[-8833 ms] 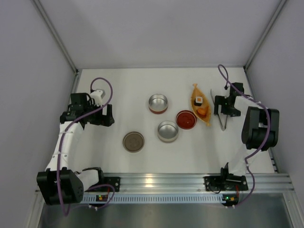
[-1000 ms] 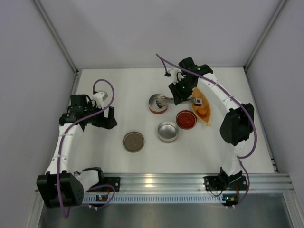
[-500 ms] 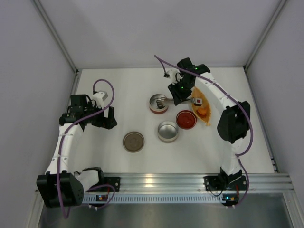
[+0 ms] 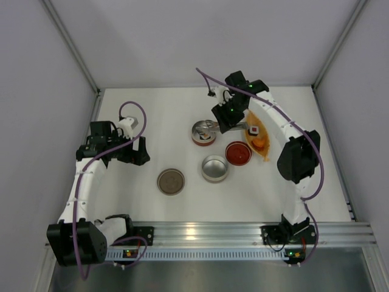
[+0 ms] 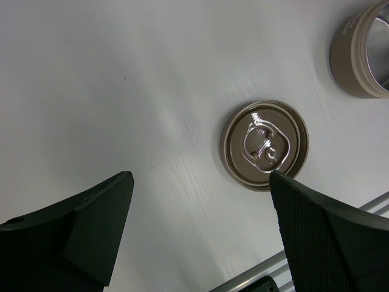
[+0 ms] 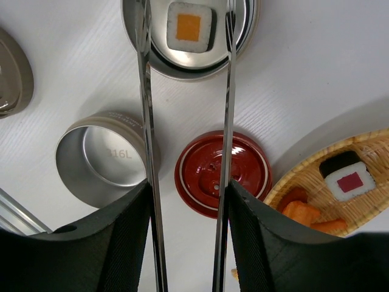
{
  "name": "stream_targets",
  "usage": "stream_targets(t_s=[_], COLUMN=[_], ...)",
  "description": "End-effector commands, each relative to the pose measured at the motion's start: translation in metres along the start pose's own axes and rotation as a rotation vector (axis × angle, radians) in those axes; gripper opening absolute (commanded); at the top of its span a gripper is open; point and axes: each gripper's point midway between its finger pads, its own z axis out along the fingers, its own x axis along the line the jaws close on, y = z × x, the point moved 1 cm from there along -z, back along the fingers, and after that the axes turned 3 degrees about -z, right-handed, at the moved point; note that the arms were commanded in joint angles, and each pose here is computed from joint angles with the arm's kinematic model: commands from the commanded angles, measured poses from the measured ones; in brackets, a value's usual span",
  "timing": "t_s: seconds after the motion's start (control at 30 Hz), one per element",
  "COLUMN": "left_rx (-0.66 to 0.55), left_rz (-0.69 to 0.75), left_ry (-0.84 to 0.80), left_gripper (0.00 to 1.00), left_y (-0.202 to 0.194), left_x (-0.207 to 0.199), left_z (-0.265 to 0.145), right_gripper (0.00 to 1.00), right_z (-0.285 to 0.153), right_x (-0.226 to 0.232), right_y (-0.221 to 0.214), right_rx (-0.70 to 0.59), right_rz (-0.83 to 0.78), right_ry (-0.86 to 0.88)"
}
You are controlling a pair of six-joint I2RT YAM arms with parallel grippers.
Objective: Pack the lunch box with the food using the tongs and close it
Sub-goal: Place the fake food in the packing box.
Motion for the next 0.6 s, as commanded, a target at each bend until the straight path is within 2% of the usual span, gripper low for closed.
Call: stream_targets(t_s=[0.0, 0.13, 0.3, 0.43, 0.57], left_rx=[-0.035, -0.042, -0.050, -0.052, -0.054], left_rz=[0.021, 0.029, 0.043, 0.048, 0.048], left_ry=[-0.012, -0.012, -0.007, -0.006, -0.014], left_gripper=[0.98, 0.98, 0.98, 0.98, 0.98], left_y=[0.011, 0.011, 0.011, 0.011, 0.011], left_x=[-0.001, -0.002, -0.004, -0.005, -0.006], left_z=[-0.001, -0.004, -0.009, -0.011, -0.011], right_gripper=[0.50, 0.48, 0.45, 0.45, 0.46], right_z=[-0.020, -0.036, -0.084, -0.114, -0.124], right_x=[0.017, 0.017, 0.013, -0.013, -0.042], right_y=[0.016, 0.023, 0.036, 0.017, -0.027], right_rx=[-0.046, -0.093, -0.228, -0.286, -0.238], right_rz=[-0.043, -0.041, -0.024, 0.071, 0.139], right_ry=[0.005, -0.024, -0.081, -0.133, -0.204])
